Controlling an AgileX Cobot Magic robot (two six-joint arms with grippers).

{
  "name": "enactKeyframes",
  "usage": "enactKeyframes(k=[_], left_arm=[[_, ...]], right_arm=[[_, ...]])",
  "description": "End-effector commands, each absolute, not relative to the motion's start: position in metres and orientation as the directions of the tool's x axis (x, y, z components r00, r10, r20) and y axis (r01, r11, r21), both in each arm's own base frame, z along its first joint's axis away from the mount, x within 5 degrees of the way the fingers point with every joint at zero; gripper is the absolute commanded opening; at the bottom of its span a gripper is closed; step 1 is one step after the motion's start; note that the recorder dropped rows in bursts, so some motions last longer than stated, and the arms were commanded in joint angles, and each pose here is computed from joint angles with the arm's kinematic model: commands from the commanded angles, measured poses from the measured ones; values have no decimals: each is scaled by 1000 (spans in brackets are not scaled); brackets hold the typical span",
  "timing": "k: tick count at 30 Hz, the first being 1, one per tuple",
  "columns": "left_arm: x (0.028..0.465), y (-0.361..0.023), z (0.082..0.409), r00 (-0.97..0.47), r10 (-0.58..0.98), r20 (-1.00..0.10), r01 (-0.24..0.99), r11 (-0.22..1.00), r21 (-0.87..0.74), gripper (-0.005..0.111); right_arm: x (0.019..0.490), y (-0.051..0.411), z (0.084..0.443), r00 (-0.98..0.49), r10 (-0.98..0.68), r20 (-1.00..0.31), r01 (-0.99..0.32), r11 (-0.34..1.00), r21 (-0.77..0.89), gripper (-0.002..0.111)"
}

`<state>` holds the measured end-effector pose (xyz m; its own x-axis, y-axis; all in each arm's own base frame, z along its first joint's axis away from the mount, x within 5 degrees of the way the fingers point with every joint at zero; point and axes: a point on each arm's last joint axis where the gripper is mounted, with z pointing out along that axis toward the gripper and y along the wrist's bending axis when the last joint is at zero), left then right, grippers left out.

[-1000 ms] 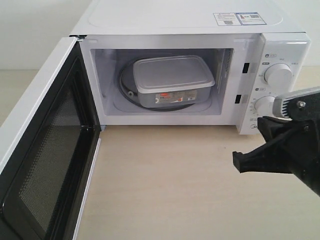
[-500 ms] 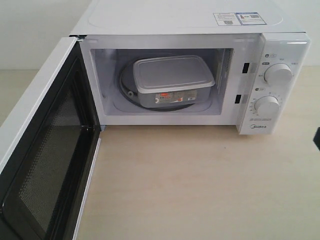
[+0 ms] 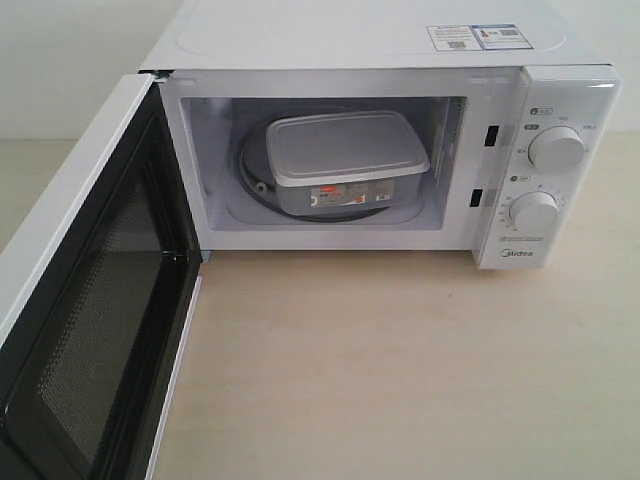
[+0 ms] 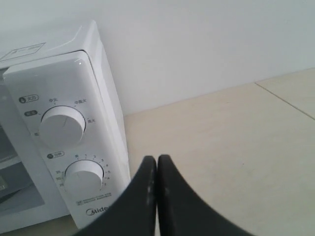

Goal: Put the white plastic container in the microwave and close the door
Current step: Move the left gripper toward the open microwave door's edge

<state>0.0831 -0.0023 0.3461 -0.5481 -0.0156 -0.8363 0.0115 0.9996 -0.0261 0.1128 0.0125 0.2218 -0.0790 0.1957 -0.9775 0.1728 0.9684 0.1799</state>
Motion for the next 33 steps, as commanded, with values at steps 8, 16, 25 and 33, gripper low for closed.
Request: enactKeyframes(k=[8, 16, 25, 33], left_arm=[[107, -21, 343, -817, 34, -576, 158, 973, -166, 4], [125, -40, 339, -821, 114, -560, 327, 897, -297, 4], [133, -47, 338, -796, 175, -580, 425, 844, -328, 4], [145, -50, 331, -813, 205, -544, 449, 817, -362, 4]], right_arm=[[113, 15, 220, -89, 254, -963, 151, 959, 239, 0], [112, 27, 214, -183, 287, -940, 48, 958, 283, 0], [112, 31, 213, -210, 282, -936, 13, 958, 286, 0], [112, 31, 213, -210, 282, -936, 13, 958, 286, 0]])
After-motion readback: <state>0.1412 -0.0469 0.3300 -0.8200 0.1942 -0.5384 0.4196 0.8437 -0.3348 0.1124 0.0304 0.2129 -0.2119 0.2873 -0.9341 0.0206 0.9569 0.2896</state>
